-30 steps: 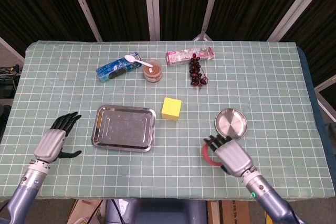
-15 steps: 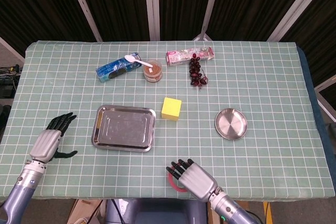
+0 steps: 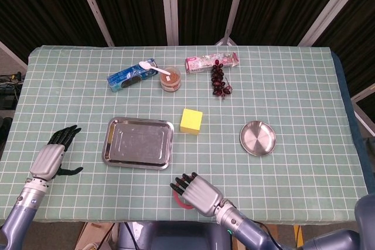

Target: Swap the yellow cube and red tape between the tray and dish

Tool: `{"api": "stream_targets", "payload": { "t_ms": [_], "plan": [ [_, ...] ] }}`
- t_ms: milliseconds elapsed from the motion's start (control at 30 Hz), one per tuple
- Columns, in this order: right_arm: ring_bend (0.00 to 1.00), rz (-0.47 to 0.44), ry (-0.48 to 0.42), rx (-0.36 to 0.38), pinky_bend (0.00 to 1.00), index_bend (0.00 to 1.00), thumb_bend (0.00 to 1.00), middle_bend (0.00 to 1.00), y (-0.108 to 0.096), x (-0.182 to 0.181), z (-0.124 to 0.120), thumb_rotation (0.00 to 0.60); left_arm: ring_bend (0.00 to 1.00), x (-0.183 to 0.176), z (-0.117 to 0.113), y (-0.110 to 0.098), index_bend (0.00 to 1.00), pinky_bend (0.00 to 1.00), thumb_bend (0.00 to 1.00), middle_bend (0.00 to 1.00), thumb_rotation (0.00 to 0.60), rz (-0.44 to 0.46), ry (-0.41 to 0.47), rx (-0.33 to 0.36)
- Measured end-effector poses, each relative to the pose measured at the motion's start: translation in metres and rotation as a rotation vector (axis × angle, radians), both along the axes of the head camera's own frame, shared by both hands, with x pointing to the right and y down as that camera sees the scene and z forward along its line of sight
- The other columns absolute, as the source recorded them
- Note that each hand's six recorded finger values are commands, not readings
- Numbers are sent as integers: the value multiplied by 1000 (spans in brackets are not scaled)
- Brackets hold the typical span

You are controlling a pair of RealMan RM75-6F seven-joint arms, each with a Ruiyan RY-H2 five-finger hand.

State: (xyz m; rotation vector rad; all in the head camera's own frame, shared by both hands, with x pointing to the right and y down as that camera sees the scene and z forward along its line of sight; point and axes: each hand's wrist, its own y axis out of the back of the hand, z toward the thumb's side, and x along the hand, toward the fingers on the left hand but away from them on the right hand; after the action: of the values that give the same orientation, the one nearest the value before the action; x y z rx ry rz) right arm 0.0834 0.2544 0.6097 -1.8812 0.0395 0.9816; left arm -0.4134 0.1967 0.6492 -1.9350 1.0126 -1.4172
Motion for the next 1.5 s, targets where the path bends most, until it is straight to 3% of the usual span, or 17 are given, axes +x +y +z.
{"api": "stream_targets", "payload": {
  "t_ms": [267, 433, 500, 600, 667, 1133, 1500],
  "plan": [
    [265, 10, 55, 47, 481, 116, 319, 300, -43, -1, 19, 600, 0, -7, 5, 2, 0, 0, 25, 15, 600, -14, -17, -12],
    [263, 31, 80, 45, 467, 106, 319, 300, -55, 10, 24, 600, 0, -9, 8, 3, 0, 0, 25, 15, 600, -17, -22, -20],
    [199, 30, 97, 42, 391, 46, 319, 266, -57, 16, 28, 600, 0, -9, 9, 4, 0, 0, 25, 15, 600, -16, -22, -22],
    [11, 30, 119, 39, 91, 0, 254, 65, -58, 24, 31, 600, 0, -8, 9, 4, 0, 0, 26, 14, 600, -13, -22, -24],
    [0, 36, 124, 40, 7, 0, 184, 6, -60, 27, 31, 600, 0, -7, 8, 4, 0, 0, 26, 13, 600, -10, -20, -22],
    [0, 51, 58, 78, 0, 0, 154, 0, -70, 23, 3, 600, 0, -2, 3, 1, 0, 0, 26, 12, 600, -6, 0, -12],
    [0, 10, 21, 106, 0, 0, 153, 0, -89, -18, -7, 600, 0, -4, 2, 3, 0, 0, 26, 12, 600, -9, -3, -15]
  ]
}}
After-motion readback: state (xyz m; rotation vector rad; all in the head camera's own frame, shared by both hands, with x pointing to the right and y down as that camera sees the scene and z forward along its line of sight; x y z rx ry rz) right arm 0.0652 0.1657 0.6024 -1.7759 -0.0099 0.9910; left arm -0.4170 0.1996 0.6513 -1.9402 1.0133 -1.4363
